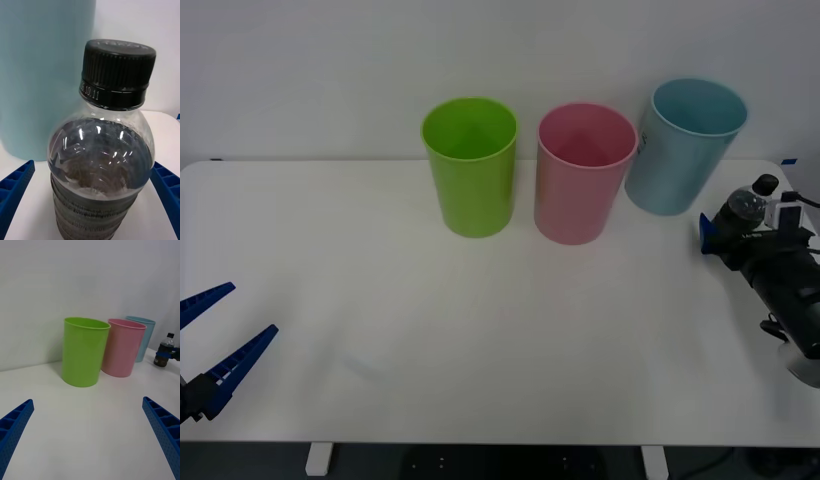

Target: Grasp the object on the table and drop it into the matching bin: aluminum can to the light blue bin, PET bottle to the pink bin.

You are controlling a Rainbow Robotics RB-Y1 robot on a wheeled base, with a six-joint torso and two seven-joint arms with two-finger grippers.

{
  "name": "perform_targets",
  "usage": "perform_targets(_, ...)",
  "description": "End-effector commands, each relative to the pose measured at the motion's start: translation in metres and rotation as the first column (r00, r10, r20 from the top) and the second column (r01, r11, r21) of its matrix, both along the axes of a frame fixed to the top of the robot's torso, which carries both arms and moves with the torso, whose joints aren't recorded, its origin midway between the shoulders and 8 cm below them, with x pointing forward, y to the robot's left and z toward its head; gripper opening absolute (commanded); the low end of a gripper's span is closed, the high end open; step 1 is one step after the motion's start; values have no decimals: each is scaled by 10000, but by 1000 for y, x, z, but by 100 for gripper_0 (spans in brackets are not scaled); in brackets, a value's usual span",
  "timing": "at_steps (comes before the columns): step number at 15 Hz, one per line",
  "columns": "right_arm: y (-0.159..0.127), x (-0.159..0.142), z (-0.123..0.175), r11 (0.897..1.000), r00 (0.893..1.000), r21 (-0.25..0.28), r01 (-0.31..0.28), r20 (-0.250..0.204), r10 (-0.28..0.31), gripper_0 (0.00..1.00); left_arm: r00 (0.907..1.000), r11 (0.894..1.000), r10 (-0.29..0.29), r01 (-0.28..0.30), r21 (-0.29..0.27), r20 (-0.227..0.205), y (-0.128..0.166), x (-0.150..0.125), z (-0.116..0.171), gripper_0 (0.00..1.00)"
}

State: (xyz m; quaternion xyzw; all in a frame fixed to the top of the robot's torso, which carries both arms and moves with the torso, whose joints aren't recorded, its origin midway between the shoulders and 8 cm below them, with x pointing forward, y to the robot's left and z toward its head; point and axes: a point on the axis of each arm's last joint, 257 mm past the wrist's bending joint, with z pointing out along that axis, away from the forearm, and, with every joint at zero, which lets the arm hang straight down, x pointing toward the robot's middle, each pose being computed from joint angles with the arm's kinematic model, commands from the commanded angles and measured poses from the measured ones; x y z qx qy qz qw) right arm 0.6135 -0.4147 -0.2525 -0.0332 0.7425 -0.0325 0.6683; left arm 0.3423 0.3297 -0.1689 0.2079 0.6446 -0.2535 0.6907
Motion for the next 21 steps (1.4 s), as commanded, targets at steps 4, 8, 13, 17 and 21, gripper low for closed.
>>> perform_targets(4,0,1,0,10000,10000,-80,12,-2,-12,100,10000,10000,0,0,0,0,0,0,0,100)
perform_targets(8,0,1,0,9998,10000,-185,-1,-8,1,0,10000,10000,0,0,0,0,0,0,0,100)
perform_targets(13,3,1,1,9997,9999,-220,-102,7,102,0,10000,10000,0,0,0,0,0,0,0,100)
perform_targets(17,11,-1,0,9990,9990,-108,-430,84,431,0,10000,10000,0,0,0,0,0,0,0,100)
perform_targets(21,19,-13,10,9968,9959,-21,-801,418,801,0,10000,10000,0,0,0,0,0,0,0,100)
